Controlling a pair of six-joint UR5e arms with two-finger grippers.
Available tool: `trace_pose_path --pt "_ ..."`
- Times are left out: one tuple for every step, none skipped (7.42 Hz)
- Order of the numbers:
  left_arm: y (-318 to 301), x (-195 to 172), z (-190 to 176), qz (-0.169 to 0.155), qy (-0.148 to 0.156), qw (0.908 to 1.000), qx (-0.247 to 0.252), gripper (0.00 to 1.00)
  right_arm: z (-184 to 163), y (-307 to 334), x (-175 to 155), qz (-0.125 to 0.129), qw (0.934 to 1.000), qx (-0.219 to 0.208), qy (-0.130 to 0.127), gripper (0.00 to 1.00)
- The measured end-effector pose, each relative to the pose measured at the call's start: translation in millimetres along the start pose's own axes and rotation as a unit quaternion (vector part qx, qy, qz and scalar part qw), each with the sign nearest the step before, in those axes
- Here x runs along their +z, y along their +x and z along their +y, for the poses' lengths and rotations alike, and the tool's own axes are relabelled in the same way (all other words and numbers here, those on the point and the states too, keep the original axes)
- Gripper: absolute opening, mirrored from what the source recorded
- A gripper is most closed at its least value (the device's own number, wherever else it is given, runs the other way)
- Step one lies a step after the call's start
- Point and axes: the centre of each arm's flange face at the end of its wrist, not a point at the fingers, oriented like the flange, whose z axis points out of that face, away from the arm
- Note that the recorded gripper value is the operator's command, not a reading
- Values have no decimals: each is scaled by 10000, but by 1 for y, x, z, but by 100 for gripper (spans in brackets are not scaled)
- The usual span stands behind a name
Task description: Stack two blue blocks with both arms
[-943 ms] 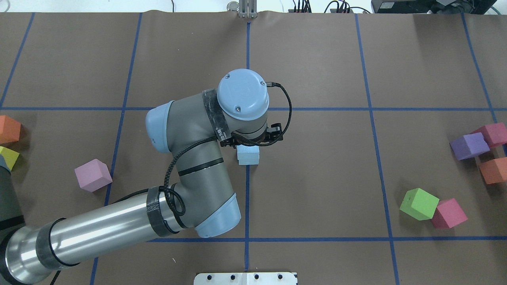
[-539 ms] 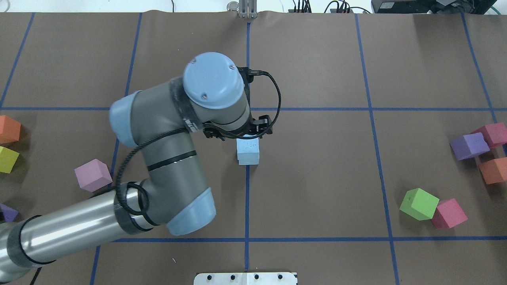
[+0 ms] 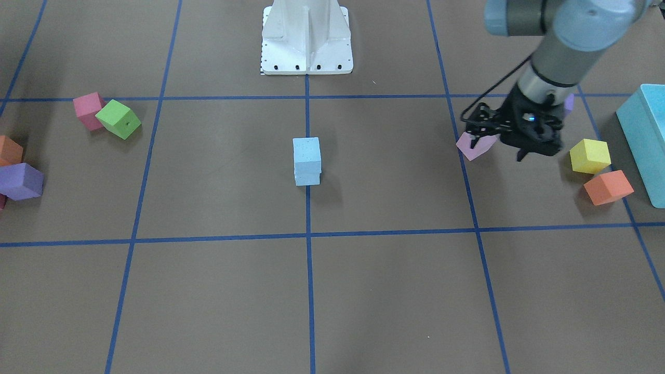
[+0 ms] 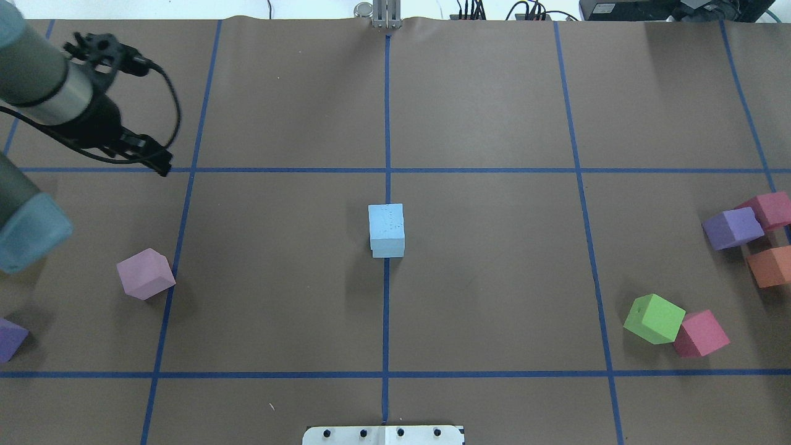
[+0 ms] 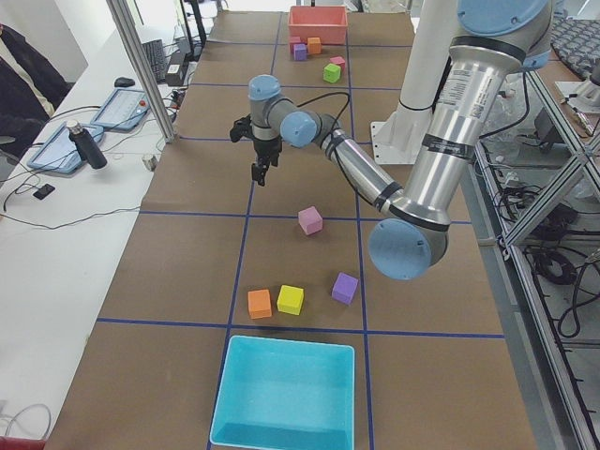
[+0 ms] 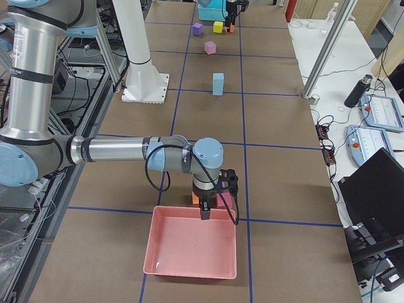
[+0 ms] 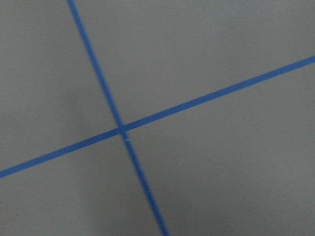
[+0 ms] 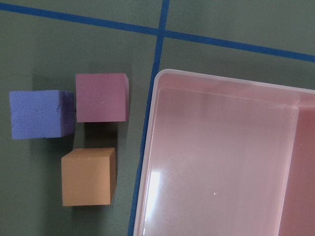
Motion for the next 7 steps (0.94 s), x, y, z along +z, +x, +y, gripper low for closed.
trace_pose_path --pt "-86 -7 22 -70 -105 9998 179 98 0 0 0 0 10000 1 -2 100" --pt "-170 -8 46 -143 -227 9989 377 98 0 0 0 0 10000 2 -3 100" --pt "-241 -6 71 -197 -350 9982 436 98 1 0 0 -1 10000 3 -4 100" --pt "-301 -3 99 -224 -466 9983 274 98 1 0 1 -1 10000 5 -7 100" --pt "-344 -2 127 -229 -502 9985 55 98 1 0 1 -1 10000 6 -7 100" --pt "-365 -8 142 -247 -417 9988 -76 98 1 0 0 -1 10000 6 -5 100" --pt "-368 -17 148 -286 -313 9991 -80 98 0 0 0 0 10000 5 -3 100"
